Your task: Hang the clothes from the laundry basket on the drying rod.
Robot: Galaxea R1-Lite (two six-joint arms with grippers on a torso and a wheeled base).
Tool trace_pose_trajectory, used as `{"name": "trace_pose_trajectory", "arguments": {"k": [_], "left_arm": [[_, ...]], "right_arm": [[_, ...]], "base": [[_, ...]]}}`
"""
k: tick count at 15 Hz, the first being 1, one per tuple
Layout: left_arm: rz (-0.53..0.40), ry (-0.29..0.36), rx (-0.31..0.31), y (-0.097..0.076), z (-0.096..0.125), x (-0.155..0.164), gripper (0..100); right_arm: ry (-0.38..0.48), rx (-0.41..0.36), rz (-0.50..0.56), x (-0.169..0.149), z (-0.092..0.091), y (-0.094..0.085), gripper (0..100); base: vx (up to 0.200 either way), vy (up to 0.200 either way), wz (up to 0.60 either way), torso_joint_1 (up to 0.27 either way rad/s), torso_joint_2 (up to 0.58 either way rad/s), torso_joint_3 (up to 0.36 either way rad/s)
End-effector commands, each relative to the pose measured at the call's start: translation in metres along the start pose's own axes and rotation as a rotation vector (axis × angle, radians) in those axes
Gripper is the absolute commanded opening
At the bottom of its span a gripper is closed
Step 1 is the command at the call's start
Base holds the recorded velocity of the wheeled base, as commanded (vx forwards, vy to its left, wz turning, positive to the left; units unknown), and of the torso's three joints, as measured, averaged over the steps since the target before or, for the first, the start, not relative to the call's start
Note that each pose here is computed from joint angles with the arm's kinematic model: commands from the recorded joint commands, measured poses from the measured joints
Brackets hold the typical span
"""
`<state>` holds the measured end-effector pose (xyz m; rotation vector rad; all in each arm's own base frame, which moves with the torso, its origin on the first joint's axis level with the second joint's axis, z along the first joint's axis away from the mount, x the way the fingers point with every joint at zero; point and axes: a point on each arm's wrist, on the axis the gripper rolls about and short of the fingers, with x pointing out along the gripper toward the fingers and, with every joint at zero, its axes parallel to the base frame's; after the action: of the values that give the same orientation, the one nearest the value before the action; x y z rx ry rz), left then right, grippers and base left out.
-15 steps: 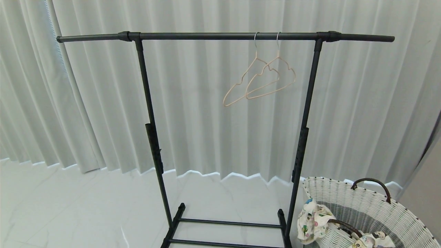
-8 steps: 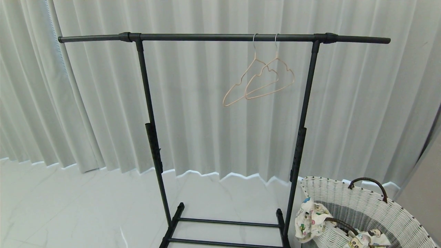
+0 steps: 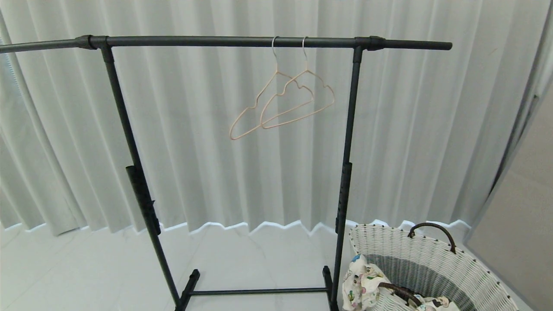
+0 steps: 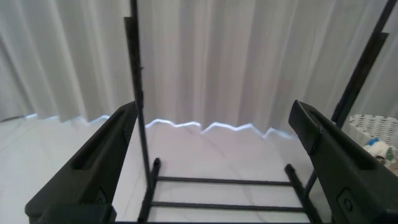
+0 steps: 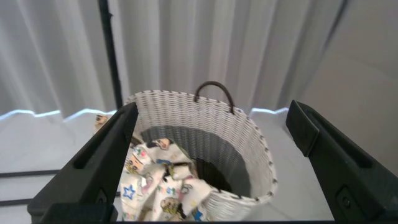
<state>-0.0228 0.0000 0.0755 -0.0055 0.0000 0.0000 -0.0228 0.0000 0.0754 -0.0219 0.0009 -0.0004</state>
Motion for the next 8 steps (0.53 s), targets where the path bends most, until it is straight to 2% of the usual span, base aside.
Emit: {"name": "trace_pose_trajectory", "arguments": {"k": [1, 8], "left_arm": [[0.002, 0.0, -0.001, 0.0, 0.0, 0.0, 100], [0.002, 0.0, -0.004, 0.0, 0.0, 0.0, 100]], "right_arm": [[-0.001, 0.0, 0.0, 0.0, 0.0001, 0.0, 100], [0.002, 0.011, 0.004, 0.0001, 0.0, -0.0001, 100]], "base": [[0.0, 0.0, 0.0, 0.0, 0.0, 0.0], [0.0, 0.0, 0.0, 0.0, 0.0, 0.0]]}}
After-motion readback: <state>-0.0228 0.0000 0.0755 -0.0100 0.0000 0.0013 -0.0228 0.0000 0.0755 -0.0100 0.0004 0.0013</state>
